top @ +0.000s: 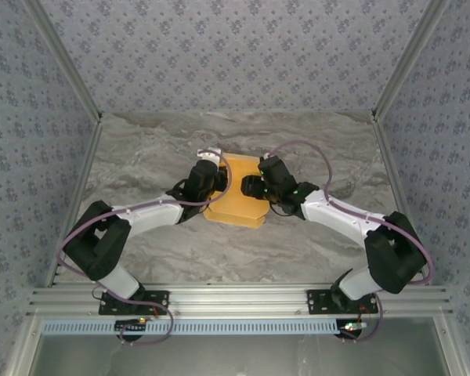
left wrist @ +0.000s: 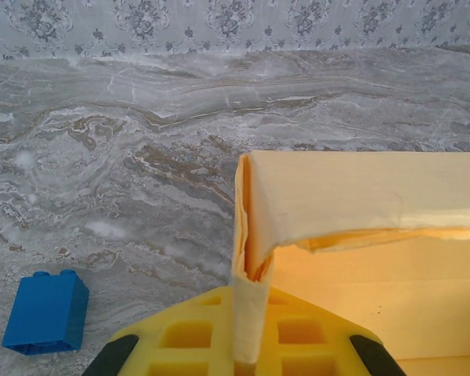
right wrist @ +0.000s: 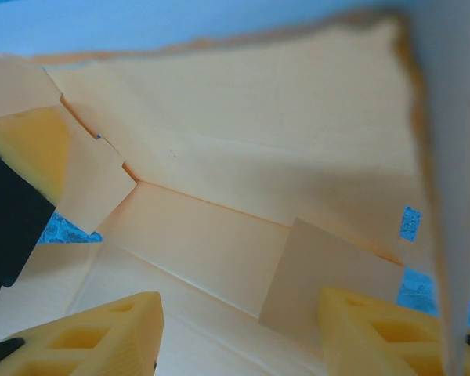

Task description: Fold the paper box

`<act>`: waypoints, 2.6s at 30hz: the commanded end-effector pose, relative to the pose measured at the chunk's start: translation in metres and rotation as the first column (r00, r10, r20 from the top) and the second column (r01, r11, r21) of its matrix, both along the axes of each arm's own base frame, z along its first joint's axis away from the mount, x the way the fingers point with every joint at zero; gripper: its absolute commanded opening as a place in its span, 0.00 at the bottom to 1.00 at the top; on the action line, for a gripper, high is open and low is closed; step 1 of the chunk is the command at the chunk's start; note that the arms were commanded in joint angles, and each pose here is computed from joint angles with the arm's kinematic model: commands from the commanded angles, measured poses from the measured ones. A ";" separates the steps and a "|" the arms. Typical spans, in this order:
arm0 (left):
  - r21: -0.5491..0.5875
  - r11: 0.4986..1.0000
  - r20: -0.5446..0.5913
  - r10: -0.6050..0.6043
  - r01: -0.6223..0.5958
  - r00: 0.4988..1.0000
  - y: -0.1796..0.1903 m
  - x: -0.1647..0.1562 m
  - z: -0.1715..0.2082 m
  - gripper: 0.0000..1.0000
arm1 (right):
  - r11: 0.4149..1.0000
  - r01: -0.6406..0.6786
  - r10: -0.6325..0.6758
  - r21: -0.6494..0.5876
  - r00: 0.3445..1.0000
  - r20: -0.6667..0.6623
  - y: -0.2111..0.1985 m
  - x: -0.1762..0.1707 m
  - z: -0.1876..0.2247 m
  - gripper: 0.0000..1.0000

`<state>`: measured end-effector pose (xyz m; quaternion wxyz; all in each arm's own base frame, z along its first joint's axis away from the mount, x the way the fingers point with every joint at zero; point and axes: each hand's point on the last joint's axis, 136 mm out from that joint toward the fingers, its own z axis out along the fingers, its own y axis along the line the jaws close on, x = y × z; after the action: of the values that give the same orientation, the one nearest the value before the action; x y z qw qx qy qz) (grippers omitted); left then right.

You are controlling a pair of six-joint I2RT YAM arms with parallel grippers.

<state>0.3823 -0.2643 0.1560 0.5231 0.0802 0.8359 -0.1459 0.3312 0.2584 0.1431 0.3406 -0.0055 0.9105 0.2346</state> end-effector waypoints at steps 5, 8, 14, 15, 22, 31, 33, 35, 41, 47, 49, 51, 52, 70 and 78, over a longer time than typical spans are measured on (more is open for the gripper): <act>-0.047 0.999 0.033 0.006 -0.005 0.999 -0.001 -0.001 0.016 0.00 | 0.995 -0.069 0.071 -0.073 0.997 0.023 -0.001 -0.005 0.009 0.56; -0.039 0.999 0.034 0.016 -0.015 0.999 0.002 -0.001 0.016 0.00 | 0.991 -0.075 0.079 -0.107 0.996 0.032 -0.008 -0.008 0.016 0.58; -0.040 0.999 0.032 0.022 -0.021 0.999 0.004 -0.001 0.015 0.00 | 0.979 -0.123 0.133 -0.164 0.990 0.047 -0.018 -0.018 0.033 0.61; -0.041 0.999 0.032 0.025 -0.023 0.999 0.005 -0.001 0.016 0.00 | 0.977 -0.130 0.140 -0.167 0.989 0.050 -0.020 -0.020 0.036 0.61; -0.048 0.999 0.026 0.027 -0.025 0.999 0.006 -0.001 0.016 0.00 | 0.954 -0.220 0.242 -0.203 0.966 0.094 -0.033 -0.037 0.068 0.62; -0.063 0.998 0.020 0.016 -0.014 1.000 0.006 -0.004 0.020 0.00 | 0.961 -0.159 0.190 -0.227 0.974 0.122 -0.090 -0.032 0.087 0.61; -0.066 0.998 0.020 0.017 -0.015 1.000 0.007 -0.005 0.022 0.00 | 0.972 -0.118 0.143 -0.204 0.984 0.109 -0.107 -0.025 0.083 0.60; -0.066 0.998 0.021 0.017 -0.015 1.000 0.008 -0.006 0.023 0.00 | 0.979 -0.101 0.121 -0.178 0.987 0.105 -0.117 -0.020 0.078 0.59; -0.065 0.998 0.020 0.013 -0.012 1.000 0.008 -0.007 0.025 0.00 | 0.993 -0.070 0.082 -0.095 0.989 0.127 -0.135 -0.007 0.079 0.57; -0.074 0.997 0.021 0.006 -0.005 1.000 0.006 -0.007 0.027 0.00 | 0.994 -0.078 0.087 -0.081 0.989 0.117 -0.138 0.003 0.065 0.51; -0.077 0.997 0.023 0.005 -0.003 1.000 0.006 -0.007 0.029 0.00 | 0.993 -0.099 0.105 -0.063 0.989 0.103 -0.133 0.005 0.056 0.51; -0.078 0.997 0.022 0.003 -0.001 1.000 0.006 -0.007 0.030 0.00 | 0.991 -0.132 0.135 -0.033 0.985 0.104 -0.125 0.006 0.051 0.50; -0.076 0.997 0.023 0.002 0.000 1.000 0.005 -0.007 0.030 0.00 | 0.989 -0.145 0.146 -0.019 0.983 0.109 -0.122 0.007 0.051 0.50; -0.096 0.995 0.026 -0.008 0.011 1.000 0.003 -0.008 0.035 0.00 | 0.928 -0.369 0.357 0.047 0.919 0.165 -0.071 0.003 0.044 0.54; -0.095 0.995 0.022 -0.011 0.013 1.000 0.003 -0.009 0.033 0.00 | 0.922 -0.385 0.376 0.032 0.913 0.161 -0.064 0.012 0.041 0.52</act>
<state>0.3742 -0.2592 0.1668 0.5172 0.0714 0.8378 -0.1596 0.3368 0.1879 0.1729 0.3441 -0.1712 0.8658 0.3204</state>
